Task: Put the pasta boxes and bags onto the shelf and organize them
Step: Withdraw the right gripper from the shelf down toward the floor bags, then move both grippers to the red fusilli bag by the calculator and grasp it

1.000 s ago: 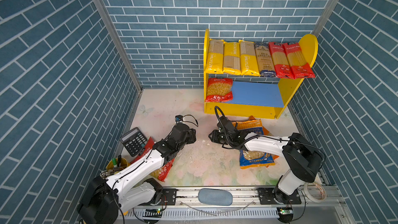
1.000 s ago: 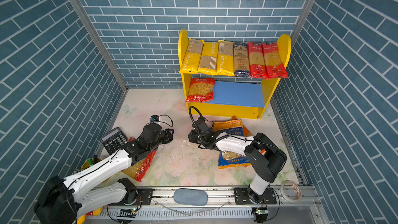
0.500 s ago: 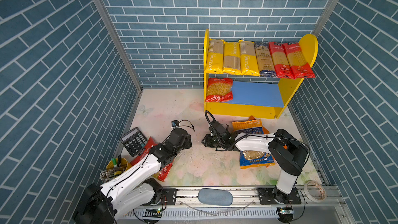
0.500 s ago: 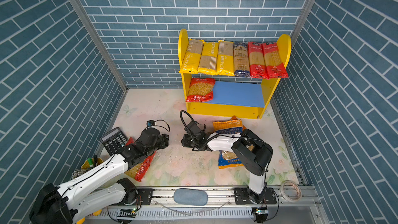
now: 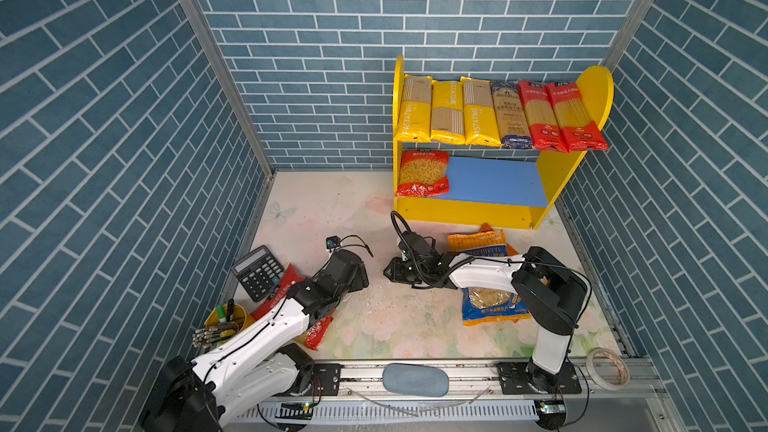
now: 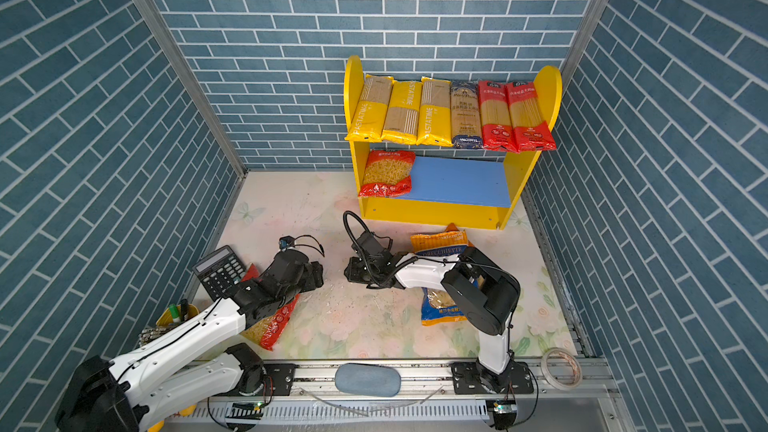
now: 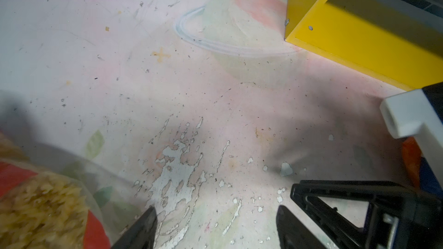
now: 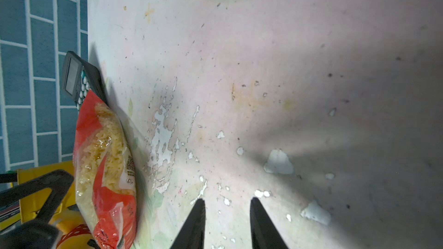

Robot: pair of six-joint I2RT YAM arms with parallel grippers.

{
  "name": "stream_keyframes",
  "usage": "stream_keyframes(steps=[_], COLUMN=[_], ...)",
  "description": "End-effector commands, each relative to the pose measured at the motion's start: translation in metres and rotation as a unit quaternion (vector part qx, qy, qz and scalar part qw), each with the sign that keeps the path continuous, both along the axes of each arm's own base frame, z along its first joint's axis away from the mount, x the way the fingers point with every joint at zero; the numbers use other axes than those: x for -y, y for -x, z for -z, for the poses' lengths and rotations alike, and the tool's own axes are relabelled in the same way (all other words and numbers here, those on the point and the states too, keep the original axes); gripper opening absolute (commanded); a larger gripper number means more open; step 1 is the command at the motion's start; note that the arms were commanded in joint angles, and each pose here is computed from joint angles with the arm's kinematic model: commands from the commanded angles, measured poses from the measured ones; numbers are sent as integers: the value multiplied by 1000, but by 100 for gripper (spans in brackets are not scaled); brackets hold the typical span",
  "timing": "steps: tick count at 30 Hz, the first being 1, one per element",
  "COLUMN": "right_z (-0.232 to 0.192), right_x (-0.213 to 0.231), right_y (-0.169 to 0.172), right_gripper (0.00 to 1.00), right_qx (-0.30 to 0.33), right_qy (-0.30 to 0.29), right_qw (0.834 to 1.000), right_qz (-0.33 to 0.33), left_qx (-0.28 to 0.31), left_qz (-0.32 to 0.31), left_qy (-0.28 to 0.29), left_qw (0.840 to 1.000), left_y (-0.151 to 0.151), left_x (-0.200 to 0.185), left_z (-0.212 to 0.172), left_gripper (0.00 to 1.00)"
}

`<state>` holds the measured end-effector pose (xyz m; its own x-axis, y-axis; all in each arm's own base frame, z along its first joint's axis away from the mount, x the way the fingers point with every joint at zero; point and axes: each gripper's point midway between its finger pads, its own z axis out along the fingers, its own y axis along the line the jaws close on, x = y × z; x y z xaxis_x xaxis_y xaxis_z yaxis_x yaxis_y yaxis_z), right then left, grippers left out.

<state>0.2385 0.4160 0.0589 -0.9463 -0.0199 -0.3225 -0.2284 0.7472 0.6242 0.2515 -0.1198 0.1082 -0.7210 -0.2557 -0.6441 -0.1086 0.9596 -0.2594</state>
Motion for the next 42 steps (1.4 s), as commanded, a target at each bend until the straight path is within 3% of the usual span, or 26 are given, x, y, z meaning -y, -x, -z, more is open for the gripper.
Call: stream_keyframes(steps=[1, 8, 15, 19, 25, 36, 42], right_z=[-6, -6, -6, -7, -13, -28, -16], right_x=[-12, -16, -31, -46, -83, -125, -140], right_y=[1, 2, 15, 18, 35, 63, 74], right_gripper=[34, 34, 45, 51, 57, 57, 47], right_qx=[-1, -5, -17, -24, -37, -78, -106], right_qy=[-4, -5, 3, -3, -38, -104, -114], right_qw=[1000, 1000, 997, 995, 986, 960, 948], right_qz=[-17, -28, -77, -100, -157, -248, -277], left_qx=[-8, -15, -52, -50, -42, -7, -1], left_qz=[-22, -38, -113, -132, -154, -170, -164], left_qy=[-21, -20, 51, 49, 2, -23, -27], left_qw=[1000, 999, 991, 989, 987, 985, 986], left_y=[6, 8, 15, 18, 24, 27, 25], left_x=[-15, -21, -47, -56, -76, -92, -91], left_z=[4, 8, 26, 27, 15, -10, -17], left_gripper=[81, 86, 90, 86, 84, 84, 84])
